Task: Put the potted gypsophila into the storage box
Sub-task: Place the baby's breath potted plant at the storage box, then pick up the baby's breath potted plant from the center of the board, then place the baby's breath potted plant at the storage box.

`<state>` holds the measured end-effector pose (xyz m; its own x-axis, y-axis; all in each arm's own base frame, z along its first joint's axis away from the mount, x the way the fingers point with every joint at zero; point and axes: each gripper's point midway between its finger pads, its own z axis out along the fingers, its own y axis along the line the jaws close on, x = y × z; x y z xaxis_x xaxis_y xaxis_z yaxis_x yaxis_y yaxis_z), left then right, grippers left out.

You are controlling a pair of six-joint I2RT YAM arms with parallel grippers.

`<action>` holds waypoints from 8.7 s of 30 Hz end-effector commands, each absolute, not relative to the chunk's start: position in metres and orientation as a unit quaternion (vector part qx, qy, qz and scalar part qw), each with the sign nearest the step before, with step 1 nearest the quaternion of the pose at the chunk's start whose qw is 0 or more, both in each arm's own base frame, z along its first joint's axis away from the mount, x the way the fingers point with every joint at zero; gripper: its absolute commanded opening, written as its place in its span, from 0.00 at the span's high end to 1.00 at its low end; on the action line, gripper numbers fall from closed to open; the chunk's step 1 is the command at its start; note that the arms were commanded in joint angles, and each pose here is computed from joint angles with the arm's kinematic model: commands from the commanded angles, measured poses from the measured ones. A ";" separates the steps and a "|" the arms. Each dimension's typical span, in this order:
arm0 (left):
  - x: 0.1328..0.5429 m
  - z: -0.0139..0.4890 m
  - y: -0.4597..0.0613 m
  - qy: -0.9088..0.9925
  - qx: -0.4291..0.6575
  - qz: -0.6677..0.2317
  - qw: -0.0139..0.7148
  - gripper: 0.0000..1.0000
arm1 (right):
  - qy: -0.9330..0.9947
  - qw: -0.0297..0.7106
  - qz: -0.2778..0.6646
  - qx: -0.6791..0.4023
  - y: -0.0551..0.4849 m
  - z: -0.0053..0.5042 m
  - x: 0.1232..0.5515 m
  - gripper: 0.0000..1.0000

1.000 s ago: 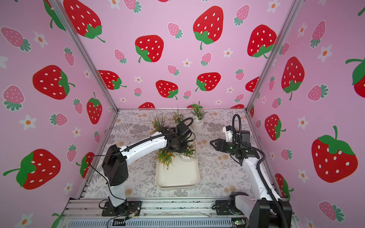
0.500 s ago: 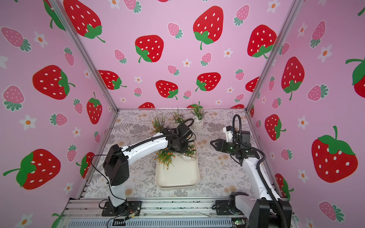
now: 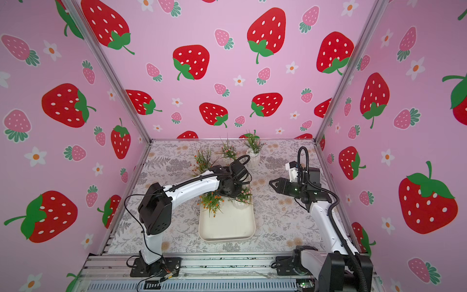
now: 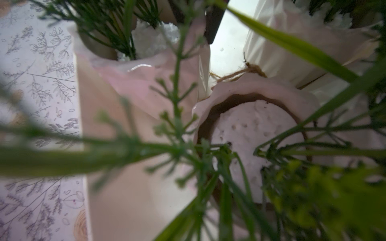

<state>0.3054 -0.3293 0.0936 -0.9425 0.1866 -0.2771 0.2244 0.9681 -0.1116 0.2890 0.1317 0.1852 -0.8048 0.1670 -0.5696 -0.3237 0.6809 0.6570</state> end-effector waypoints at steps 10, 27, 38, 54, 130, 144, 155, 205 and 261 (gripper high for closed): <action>0.313 0.102 -0.337 0.979 0.102 -0.092 0.152 0.72 | 0.861 0.306 0.404 -0.042 0.130 0.183 0.288 0.49; 0.318 0.189 -0.294 0.942 0.110 -0.136 0.288 0.63 | 0.889 0.325 0.321 -0.018 0.106 0.167 0.297 0.49; 0.314 0.232 -0.213 0.916 0.067 -0.262 0.298 0.62 | 0.906 0.325 0.268 0.040 0.098 0.169 0.328 0.50; 0.330 0.256 -0.136 0.891 0.008 -0.332 0.309 0.61 | 0.909 0.292 0.285 0.085 0.163 0.145 0.476 0.49; 0.331 0.243 -0.128 0.880 0.012 -0.309 0.361 0.61 | 0.937 0.290 0.195 0.004 0.193 0.150 0.487 1.00; 0.321 0.251 -0.150 0.868 0.041 -0.346 0.353 0.61 | 0.908 0.351 0.226 -0.028 0.173 0.232 0.407 1.00; 0.297 0.272 -0.172 0.849 0.095 -0.366 0.368 0.60 | 0.886 0.370 0.267 -0.086 0.165 0.275 0.325 1.00; 0.278 0.285 -0.169 0.851 0.096 -0.357 0.372 0.60 | 0.841 0.205 0.257 -0.429 0.346 0.179 0.142 1.00; 0.296 0.253 -0.138 0.898 0.032 -0.266 0.349 0.57 | 0.872 0.317 0.271 -0.256 0.266 0.220 0.214 0.55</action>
<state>0.2908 -0.1485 0.2471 -0.7599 -0.1190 -0.6391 0.2834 0.8241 -0.4905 0.2070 0.2797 0.2291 -0.6508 -0.2602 -0.7133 -0.6318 0.7066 0.3187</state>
